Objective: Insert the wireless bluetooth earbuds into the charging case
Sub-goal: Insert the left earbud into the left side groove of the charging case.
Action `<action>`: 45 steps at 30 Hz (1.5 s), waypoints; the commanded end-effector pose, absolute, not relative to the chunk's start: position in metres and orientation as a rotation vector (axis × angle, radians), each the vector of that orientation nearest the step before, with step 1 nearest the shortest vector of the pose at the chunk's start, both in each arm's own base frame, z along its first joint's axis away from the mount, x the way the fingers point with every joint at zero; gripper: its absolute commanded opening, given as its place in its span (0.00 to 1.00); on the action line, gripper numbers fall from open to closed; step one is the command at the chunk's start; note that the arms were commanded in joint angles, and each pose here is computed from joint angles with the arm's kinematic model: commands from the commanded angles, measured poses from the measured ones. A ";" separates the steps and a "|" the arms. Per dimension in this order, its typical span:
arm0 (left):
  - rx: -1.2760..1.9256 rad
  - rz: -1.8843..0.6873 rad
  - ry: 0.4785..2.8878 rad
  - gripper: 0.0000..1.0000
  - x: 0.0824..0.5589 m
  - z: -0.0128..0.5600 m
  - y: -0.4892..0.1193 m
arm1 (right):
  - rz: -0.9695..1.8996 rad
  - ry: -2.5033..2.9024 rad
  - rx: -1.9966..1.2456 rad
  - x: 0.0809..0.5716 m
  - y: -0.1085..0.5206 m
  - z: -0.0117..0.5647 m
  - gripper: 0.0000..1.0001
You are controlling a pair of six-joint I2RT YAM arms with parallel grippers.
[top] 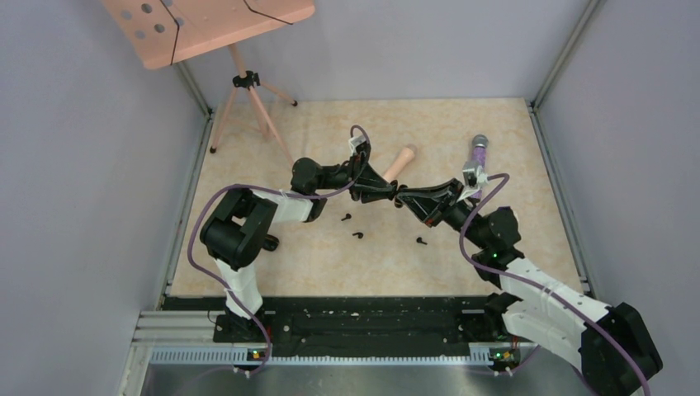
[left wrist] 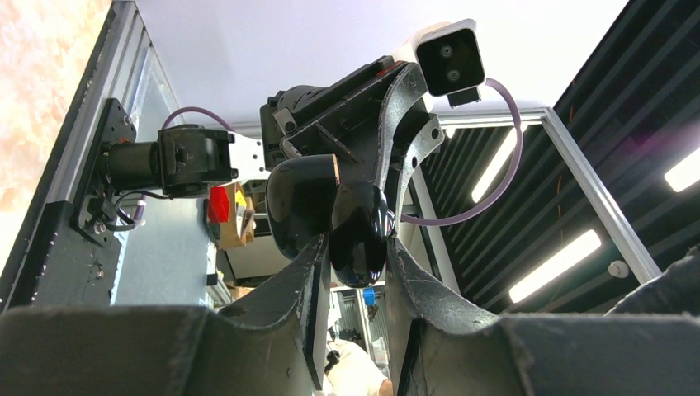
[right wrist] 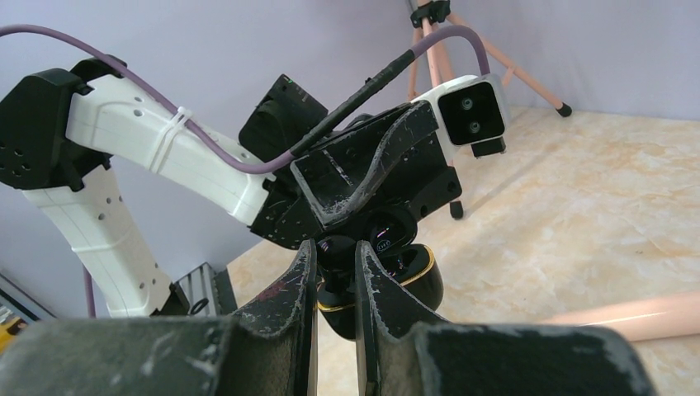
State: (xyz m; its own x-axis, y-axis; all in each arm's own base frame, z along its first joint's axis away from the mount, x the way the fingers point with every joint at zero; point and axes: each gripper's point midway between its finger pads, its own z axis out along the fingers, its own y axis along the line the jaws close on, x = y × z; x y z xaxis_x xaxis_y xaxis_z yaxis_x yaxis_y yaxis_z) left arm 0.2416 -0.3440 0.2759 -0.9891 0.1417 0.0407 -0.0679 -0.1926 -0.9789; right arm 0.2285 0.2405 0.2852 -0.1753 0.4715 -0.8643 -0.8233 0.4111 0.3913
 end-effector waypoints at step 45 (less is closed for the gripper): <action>-0.268 2.261 -2.077 0.00 0.227 0.238 -0.338 | 0.728 1.576 -0.066 0.255 0.166 0.295 0.89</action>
